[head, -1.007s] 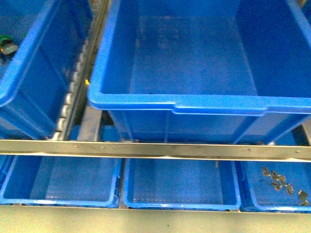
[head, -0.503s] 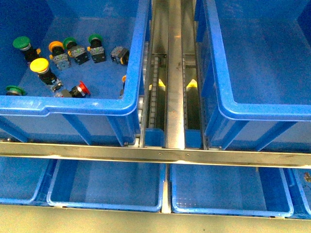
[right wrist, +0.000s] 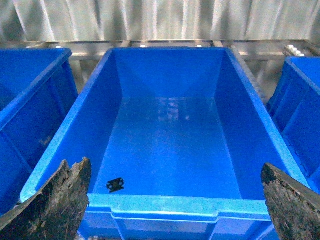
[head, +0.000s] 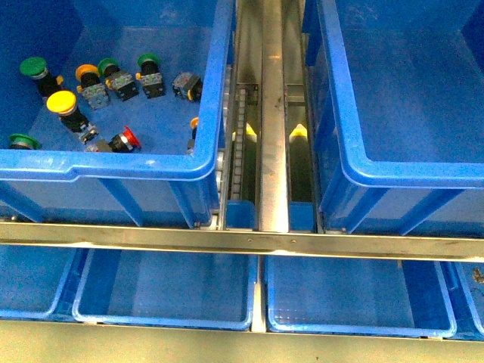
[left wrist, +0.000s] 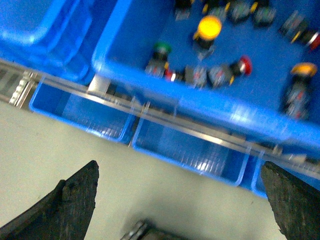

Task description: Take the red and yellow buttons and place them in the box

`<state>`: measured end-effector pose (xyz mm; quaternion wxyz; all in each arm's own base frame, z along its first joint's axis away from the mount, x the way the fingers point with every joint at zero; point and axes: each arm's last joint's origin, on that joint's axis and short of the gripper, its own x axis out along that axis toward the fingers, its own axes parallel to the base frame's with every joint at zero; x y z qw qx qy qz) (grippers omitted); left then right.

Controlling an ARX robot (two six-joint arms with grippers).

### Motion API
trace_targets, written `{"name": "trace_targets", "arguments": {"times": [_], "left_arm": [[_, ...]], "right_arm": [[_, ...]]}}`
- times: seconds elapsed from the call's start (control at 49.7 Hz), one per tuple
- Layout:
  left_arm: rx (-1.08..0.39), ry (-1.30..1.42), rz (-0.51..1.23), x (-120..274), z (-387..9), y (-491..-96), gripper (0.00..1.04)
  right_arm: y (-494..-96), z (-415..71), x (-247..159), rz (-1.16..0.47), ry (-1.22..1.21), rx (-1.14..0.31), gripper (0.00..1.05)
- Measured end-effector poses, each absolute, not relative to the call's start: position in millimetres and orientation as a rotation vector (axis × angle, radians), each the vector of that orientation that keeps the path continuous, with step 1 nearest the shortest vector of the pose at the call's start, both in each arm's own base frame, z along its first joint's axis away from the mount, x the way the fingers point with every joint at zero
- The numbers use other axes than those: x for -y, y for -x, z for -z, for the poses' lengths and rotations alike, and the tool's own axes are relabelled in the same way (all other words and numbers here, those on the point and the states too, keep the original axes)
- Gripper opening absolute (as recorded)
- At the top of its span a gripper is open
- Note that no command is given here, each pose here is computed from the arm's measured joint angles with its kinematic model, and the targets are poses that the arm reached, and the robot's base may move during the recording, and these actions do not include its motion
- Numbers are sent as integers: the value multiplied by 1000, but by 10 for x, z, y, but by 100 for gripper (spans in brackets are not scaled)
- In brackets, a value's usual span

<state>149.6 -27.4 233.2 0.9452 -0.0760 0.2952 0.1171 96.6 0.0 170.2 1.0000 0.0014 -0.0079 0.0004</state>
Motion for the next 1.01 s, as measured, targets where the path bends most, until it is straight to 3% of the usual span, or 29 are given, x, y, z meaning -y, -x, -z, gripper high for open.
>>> {"name": "trace_targets", "arguments": {"times": [0.121,0.222,0.403,0.624,1.007], "left_arm": [[-474,195,-210,407,-2936,-2142,97],[-447,189,-192,431,-3076,-2530,97],[-556,207,-206,426,-2807,-3011,97],[-585,262,-228,504,-2658,-3493,97],[-576,295,-195,439,-2542,-3666,97]], "right_arm": [[-966,-1702,0,0,-3,16,98],[-966,-1702,0,0,-3,16,98],[-966,-1702,0,-1,-2,15,98],[-966,-1702,0,0,-3,16,98],[-966,-1702,0,0,-3,17,98]]}}
